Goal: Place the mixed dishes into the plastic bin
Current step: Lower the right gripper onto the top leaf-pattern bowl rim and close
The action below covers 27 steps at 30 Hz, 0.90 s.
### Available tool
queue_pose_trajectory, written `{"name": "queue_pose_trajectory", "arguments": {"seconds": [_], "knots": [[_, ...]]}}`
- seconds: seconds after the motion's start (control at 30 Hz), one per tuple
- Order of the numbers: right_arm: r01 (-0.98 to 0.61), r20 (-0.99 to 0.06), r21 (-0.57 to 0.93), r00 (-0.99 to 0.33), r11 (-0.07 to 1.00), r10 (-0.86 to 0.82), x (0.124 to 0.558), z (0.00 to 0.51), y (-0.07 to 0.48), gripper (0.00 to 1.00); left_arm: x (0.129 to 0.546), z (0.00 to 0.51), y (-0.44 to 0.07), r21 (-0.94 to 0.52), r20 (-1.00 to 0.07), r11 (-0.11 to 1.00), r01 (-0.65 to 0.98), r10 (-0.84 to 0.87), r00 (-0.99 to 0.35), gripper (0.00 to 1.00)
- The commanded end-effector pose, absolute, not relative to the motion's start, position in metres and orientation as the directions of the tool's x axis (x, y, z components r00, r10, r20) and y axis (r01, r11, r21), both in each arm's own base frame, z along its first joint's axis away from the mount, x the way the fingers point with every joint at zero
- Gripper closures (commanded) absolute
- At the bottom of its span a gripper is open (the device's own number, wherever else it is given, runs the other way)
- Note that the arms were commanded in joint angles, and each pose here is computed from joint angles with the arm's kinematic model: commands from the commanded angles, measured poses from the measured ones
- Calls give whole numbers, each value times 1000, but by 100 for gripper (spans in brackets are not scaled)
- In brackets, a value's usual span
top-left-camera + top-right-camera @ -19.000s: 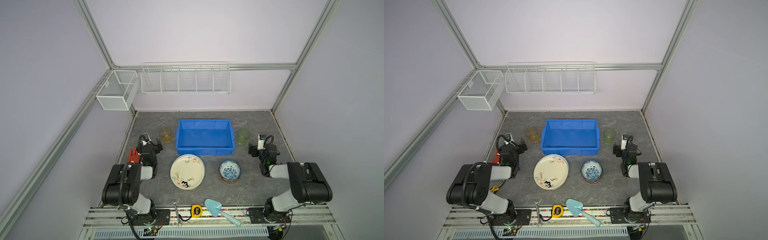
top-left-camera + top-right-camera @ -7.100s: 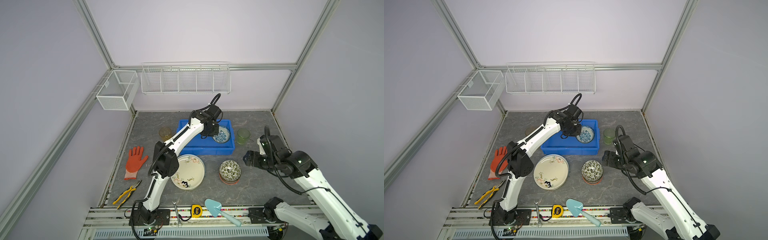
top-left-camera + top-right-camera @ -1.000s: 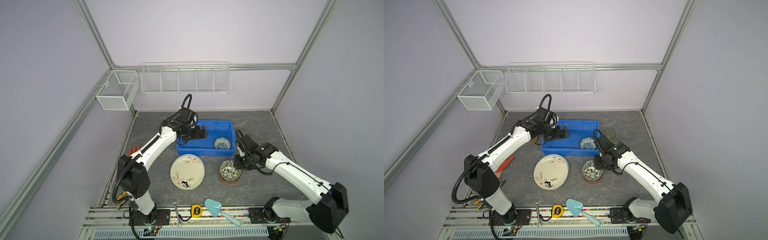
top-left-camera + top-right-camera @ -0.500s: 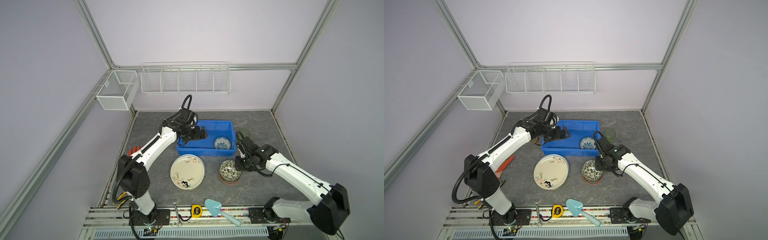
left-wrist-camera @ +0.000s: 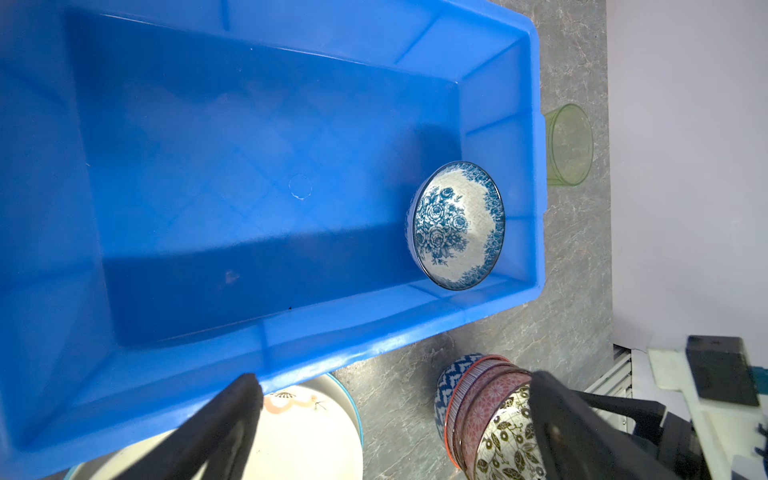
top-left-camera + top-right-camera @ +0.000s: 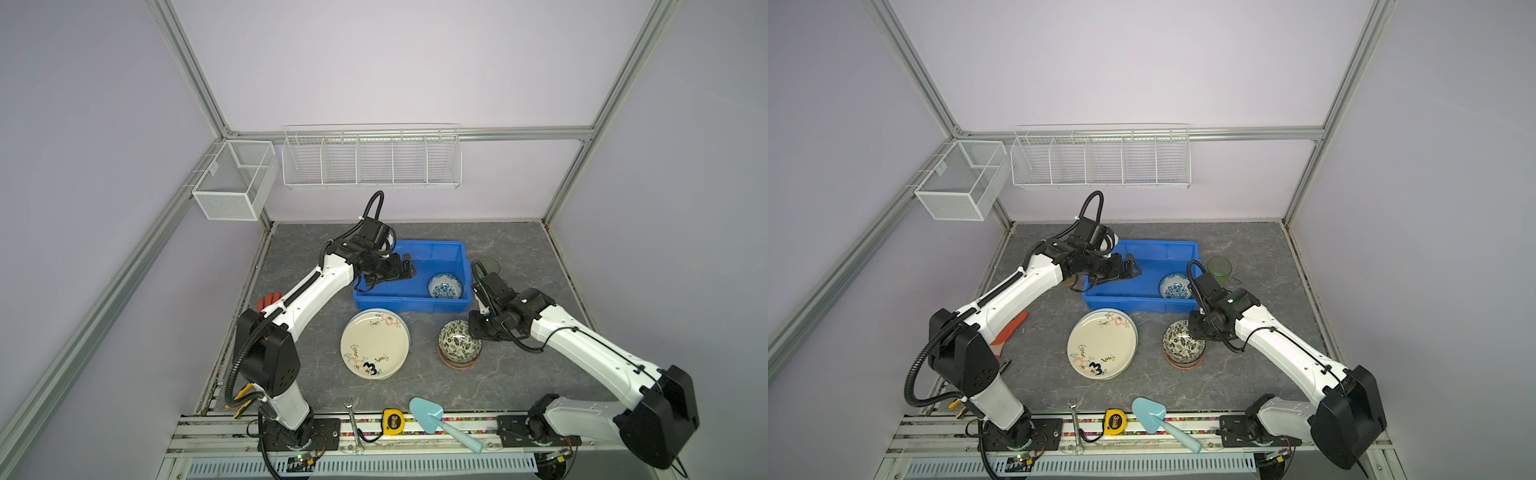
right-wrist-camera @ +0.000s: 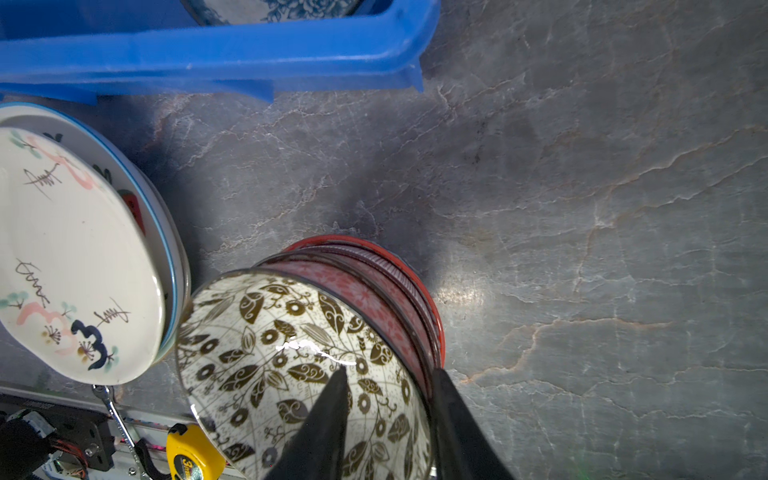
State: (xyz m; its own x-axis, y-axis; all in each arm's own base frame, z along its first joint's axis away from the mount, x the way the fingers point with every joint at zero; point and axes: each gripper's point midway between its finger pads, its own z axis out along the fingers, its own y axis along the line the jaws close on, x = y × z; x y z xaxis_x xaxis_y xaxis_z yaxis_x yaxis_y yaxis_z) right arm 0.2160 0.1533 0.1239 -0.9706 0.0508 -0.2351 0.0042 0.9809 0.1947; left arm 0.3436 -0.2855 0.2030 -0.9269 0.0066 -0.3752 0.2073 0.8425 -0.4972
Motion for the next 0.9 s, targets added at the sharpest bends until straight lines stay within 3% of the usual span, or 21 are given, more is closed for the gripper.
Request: {"name": "queue_pose_trajectory", "arguments": {"seconds": [0.0, 0.87], "knots": [[7, -224, 231, -973, 973, 60, 214, 128, 161, 65, 342, 202, -286, -509, -365, 838, 197, -2, -931, 0], [34, -205, 203, -976, 979, 77, 203, 118, 152, 75, 339, 188, -287, -517, -336, 837, 182, -3, -942, 0]]}}
